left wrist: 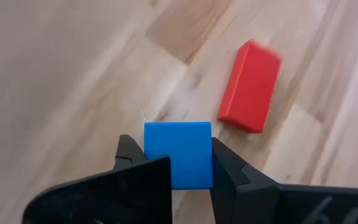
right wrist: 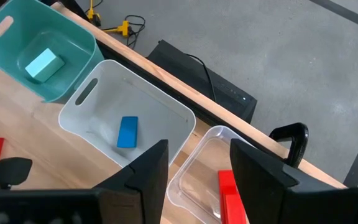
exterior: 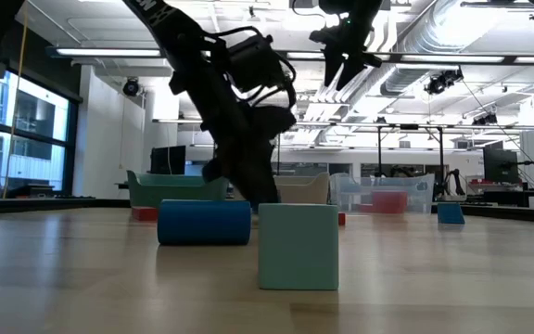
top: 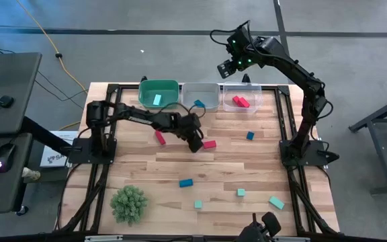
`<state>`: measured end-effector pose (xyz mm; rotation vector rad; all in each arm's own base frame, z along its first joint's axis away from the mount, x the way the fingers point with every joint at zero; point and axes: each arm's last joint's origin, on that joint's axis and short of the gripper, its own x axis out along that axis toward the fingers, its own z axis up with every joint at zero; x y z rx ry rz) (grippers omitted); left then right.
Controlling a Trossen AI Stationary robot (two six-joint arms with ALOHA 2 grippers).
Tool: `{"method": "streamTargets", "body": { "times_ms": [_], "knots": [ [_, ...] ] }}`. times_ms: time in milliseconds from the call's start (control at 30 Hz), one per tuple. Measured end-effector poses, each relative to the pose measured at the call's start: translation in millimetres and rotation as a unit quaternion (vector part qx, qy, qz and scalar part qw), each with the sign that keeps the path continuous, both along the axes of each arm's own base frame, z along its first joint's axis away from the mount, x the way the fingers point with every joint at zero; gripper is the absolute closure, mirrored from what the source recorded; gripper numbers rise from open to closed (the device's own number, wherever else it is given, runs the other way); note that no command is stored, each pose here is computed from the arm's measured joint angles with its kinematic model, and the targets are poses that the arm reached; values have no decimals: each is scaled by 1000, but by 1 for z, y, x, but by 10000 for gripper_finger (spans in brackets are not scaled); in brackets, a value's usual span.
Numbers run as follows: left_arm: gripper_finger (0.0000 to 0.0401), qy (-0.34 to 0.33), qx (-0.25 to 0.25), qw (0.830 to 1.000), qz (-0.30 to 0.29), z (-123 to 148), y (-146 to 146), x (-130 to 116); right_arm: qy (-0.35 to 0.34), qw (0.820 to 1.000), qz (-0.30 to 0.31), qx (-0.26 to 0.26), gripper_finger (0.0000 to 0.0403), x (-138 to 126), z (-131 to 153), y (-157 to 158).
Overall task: Sort & place blocks by color
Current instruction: Put the blue block into the gray bin
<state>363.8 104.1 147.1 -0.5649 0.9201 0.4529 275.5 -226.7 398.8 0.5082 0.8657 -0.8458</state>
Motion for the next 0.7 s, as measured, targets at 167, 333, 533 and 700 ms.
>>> {"method": "streamTargets", "body": {
  "times_ms": [167,333,533,700],
  "knots": [
    [386,-34,22,999,1,23,19,-8,-2,1000,-3,2,240,0,0,0],
    [386,-64,63,996,6,49,43,-23,-6,1000,-11,5,240,0,0,0],
    [385,-84,116,990,19,73,75,-45,-13,1000,-24,11,240,0,0,0],
    [385,-107,175,979,14,89,94,-57,-19,999,-43,15,240,0,0,0]
  ]
}}
